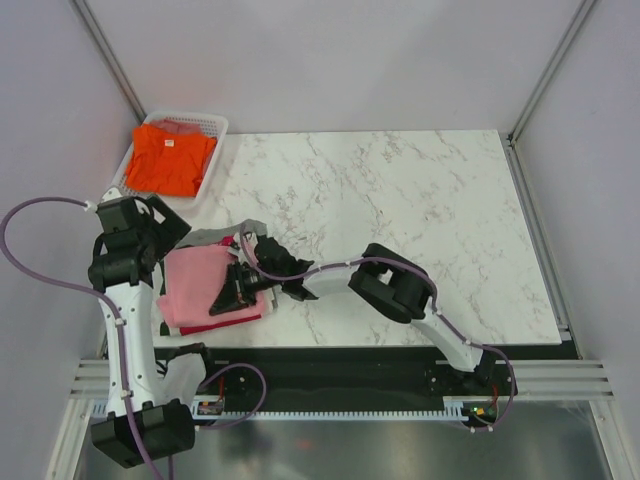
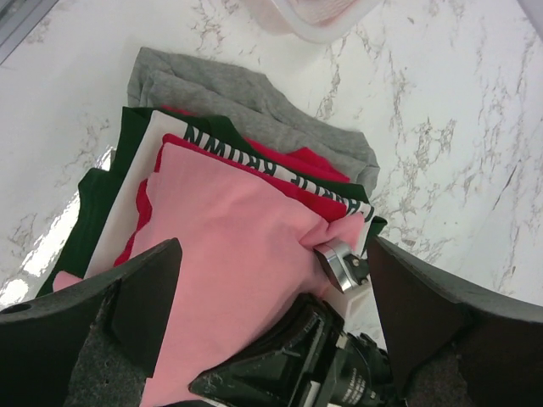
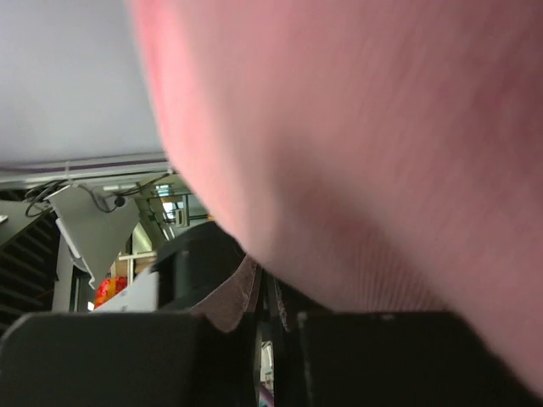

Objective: Fold and stack the t-shirts
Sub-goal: Neatly place the folded tshirt to the corner

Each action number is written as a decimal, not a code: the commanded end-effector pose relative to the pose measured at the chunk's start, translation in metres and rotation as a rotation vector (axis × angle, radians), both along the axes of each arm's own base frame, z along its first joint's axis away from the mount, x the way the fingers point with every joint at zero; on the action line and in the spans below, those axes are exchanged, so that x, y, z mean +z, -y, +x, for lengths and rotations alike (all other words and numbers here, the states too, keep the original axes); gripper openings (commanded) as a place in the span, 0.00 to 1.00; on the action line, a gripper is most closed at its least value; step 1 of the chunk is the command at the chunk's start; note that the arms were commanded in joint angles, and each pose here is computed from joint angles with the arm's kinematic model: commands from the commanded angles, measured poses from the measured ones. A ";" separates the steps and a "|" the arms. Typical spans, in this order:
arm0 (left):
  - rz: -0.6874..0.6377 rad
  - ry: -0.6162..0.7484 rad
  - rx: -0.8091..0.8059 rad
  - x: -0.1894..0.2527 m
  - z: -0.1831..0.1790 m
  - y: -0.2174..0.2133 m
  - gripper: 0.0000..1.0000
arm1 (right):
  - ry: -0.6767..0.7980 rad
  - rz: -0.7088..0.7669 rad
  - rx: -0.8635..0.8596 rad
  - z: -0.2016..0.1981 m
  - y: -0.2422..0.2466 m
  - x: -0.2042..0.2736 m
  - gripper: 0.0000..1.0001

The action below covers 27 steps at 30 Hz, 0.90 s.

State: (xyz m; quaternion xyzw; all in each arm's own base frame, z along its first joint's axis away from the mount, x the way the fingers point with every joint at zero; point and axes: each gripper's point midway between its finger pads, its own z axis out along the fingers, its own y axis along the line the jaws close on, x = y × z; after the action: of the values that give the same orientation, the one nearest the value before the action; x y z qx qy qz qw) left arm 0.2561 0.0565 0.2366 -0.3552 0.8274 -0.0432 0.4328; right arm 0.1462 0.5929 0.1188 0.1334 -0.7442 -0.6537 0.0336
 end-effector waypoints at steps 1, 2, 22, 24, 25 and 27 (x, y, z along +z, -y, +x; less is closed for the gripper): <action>0.001 0.013 -0.009 0.000 0.002 0.001 0.98 | -0.011 -0.010 0.020 -0.001 -0.008 -0.001 0.11; 0.000 0.012 -0.009 0.000 0.002 0.001 0.98 | -0.015 -0.034 0.016 0.001 -0.008 -0.006 0.11; 0.115 0.218 0.024 0.113 -0.014 -0.006 1.00 | 0.050 -0.067 -0.032 0.002 -0.051 0.036 0.12; 0.128 0.233 0.035 0.123 -0.016 -0.008 1.00 | 0.027 -0.122 -0.048 0.006 -0.056 0.017 0.11; 0.126 0.237 0.033 0.124 -0.016 -0.007 1.00 | 0.004 -0.177 -0.042 0.005 -0.058 -0.012 0.11; 0.113 0.227 0.029 0.117 -0.015 -0.006 1.00 | -0.029 -0.227 -0.042 0.006 -0.059 -0.037 0.11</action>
State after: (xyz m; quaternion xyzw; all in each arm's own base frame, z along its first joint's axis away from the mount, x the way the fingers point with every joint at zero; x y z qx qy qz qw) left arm 0.2465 0.0596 0.3610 -0.3357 0.7581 -0.0447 0.5573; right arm 0.1471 0.6538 0.1620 0.1499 -0.7550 -0.6384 0.0061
